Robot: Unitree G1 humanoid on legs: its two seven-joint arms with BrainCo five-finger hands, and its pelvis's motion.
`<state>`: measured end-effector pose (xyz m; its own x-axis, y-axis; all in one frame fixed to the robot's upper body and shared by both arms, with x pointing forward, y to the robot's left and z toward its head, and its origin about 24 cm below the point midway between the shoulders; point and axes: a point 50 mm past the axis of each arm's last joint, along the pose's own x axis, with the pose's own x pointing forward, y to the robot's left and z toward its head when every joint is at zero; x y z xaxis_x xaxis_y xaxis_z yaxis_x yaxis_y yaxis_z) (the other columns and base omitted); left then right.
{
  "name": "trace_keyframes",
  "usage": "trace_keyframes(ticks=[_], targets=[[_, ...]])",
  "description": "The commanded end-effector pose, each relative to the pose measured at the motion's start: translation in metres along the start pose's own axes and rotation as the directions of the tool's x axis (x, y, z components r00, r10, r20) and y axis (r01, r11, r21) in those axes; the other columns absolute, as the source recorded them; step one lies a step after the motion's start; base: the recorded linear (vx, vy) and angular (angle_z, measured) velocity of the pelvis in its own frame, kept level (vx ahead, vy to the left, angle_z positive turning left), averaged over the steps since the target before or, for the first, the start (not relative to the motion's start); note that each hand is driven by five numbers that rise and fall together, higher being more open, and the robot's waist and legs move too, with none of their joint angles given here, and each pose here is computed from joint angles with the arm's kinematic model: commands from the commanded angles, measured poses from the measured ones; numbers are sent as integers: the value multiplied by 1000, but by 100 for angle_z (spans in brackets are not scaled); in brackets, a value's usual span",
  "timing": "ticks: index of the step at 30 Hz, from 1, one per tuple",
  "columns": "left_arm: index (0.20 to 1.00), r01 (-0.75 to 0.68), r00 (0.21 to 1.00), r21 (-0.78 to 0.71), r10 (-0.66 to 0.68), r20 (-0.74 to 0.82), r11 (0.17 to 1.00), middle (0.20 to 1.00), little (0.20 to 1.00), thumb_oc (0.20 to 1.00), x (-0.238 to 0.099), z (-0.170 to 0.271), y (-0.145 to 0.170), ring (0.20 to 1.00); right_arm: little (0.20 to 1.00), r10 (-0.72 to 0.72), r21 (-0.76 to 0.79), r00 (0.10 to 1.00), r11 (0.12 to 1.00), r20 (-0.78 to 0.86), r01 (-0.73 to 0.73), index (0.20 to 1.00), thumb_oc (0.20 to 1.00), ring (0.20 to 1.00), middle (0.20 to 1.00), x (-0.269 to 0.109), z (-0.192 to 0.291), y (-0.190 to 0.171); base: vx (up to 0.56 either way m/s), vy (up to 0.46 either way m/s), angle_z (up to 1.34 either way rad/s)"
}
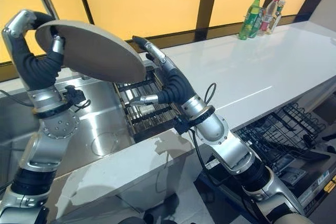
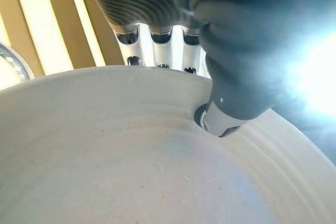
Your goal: Pick up plates and place into dishwasher.
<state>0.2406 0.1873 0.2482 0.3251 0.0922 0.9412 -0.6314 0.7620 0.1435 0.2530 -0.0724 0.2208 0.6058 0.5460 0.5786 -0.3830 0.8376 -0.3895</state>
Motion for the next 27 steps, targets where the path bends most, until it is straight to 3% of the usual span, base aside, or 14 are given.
trace_keyframes(ticks=[1,12,20,27], targets=[[200,24,998,-67,-20,61,997,200,200,200,-1,13,4,200,1000,-80,-64,980,994,184,93,1000,1000,1000,1000,5,34,-19,-37,-32,13],[200,53,998,-106,-50,33,993,200,200,200,-11,9,9,200,1000,-147,-17,968,988,204,154,1000,1000,1000,1000,-9,35,-33,-21,-8,1],[200,95,994,-106,-90,54,990,200,200,200,-10,10,3,200,1000,38,179,999,983,37,-44,1000,1000,1000,1000,-5,12,-16,10,-15,9],[200,103,993,-83,-98,59,991,200,200,200,-11,7,5,200,1000,144,367,988,917,51,-153,1000,1000,1000,1000,-9,10,-3,15,-26,6]])
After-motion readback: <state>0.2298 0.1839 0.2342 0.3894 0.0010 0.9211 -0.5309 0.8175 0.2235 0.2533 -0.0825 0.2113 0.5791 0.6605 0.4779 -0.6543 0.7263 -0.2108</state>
